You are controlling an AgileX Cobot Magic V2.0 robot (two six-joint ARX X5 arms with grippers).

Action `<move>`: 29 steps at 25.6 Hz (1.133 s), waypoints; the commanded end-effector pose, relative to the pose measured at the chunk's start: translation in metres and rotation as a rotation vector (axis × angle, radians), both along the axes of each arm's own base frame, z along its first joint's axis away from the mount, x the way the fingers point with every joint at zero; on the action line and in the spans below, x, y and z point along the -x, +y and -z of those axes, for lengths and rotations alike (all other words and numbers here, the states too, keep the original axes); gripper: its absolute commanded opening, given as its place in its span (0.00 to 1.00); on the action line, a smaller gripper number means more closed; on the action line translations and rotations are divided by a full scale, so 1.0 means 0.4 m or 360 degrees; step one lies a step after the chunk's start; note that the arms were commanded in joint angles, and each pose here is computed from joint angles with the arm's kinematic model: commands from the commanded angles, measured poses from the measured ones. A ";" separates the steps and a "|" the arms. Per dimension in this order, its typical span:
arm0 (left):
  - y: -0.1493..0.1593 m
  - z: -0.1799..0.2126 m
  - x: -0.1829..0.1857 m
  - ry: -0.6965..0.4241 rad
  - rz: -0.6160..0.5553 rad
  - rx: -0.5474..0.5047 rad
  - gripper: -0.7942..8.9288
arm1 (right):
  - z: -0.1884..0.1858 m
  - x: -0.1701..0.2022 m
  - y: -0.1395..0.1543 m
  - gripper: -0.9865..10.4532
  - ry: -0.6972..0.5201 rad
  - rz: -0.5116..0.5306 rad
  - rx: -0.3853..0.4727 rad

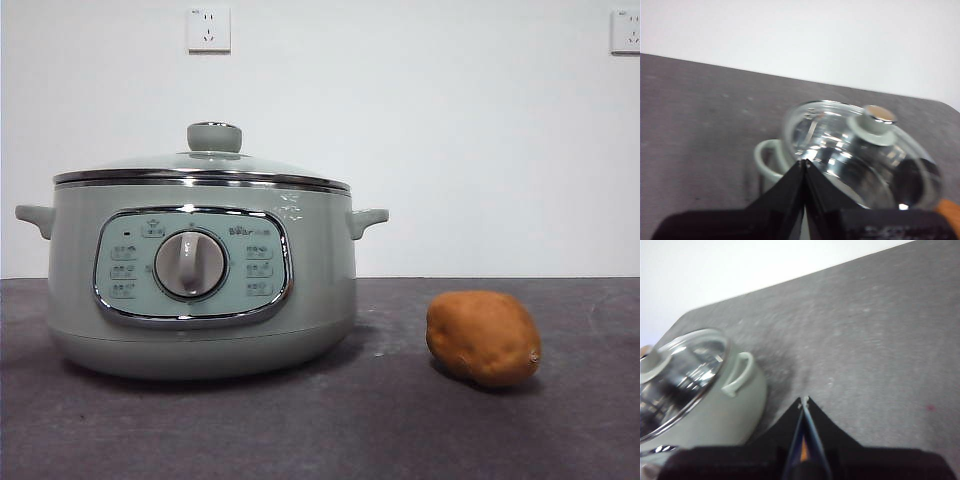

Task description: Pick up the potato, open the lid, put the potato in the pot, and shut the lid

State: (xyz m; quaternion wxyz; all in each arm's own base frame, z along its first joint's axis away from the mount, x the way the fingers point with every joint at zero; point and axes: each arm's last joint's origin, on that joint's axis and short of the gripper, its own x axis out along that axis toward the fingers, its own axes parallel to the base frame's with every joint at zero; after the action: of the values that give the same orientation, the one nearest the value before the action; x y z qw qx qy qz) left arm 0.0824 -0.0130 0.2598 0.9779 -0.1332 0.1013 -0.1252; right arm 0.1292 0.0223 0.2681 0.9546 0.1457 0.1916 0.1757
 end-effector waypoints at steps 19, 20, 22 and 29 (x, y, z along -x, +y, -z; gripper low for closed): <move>-0.041 -0.132 -0.183 0.0452 0.0589 0.0032 0.50 | -0.130 -0.116 0.029 0.50 0.0327 -0.0521 0.0164; -0.041 -0.135 -0.184 0.0430 0.0589 0.0031 0.50 | -0.130 -0.116 0.030 0.50 0.0331 -0.0519 0.0155; -0.041 -0.138 -0.186 0.0406 0.0590 0.0029 0.50 | -0.128 -0.120 0.048 0.50 0.0326 -0.0560 0.0167; -0.041 -0.138 -0.185 0.0409 0.0588 0.0033 0.50 | -0.032 -0.177 0.215 0.50 0.0565 -0.0560 0.0622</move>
State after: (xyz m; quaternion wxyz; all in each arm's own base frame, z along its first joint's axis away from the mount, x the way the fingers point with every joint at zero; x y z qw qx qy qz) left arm 0.1568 -0.0297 0.3136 0.9141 -0.1416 0.2526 -0.2839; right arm 0.1987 0.1055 0.2826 0.8710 -0.0430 0.4046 0.2754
